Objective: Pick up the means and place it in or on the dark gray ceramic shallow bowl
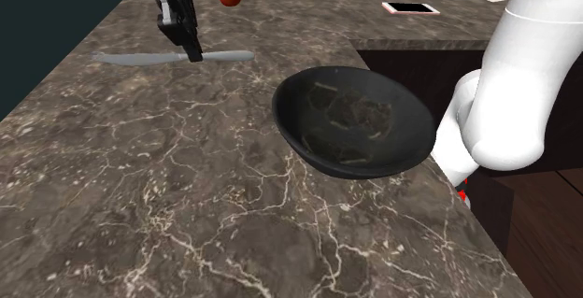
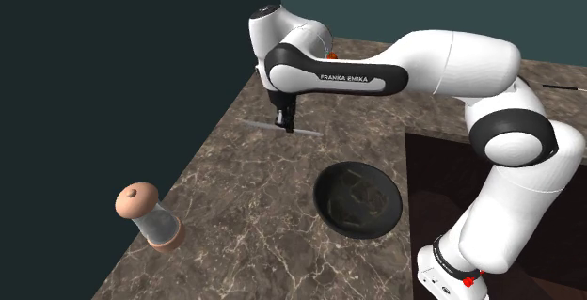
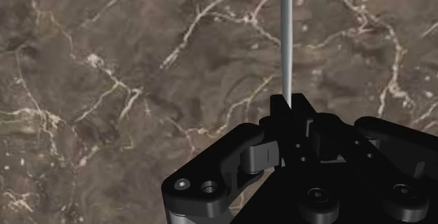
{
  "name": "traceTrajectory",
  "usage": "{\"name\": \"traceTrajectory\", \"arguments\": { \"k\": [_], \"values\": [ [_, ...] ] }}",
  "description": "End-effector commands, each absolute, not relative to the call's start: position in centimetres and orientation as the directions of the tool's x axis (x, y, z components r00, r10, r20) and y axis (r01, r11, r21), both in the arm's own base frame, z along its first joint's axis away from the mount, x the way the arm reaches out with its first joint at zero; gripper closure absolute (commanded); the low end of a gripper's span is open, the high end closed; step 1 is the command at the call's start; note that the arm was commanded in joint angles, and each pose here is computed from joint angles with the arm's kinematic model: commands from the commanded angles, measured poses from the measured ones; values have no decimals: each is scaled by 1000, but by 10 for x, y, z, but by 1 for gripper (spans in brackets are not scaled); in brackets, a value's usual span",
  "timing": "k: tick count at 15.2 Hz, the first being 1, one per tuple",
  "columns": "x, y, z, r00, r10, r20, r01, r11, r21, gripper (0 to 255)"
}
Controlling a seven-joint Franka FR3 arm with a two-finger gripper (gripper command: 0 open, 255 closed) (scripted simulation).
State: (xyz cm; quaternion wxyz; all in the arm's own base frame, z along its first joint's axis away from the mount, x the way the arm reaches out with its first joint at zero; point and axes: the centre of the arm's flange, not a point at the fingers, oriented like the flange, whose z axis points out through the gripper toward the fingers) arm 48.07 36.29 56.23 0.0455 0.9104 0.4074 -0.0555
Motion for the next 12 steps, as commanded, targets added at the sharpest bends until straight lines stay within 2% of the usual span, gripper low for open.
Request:
{"name": "traceTrajectory", "arguments": {
  "k": [1, 12],
  "values": [
    [481, 363, 573, 662, 737, -139, 747, -664, 38, 255],
    [481, 363, 631, 662, 737, -139, 747, -664, 38, 255]
  ]
}}
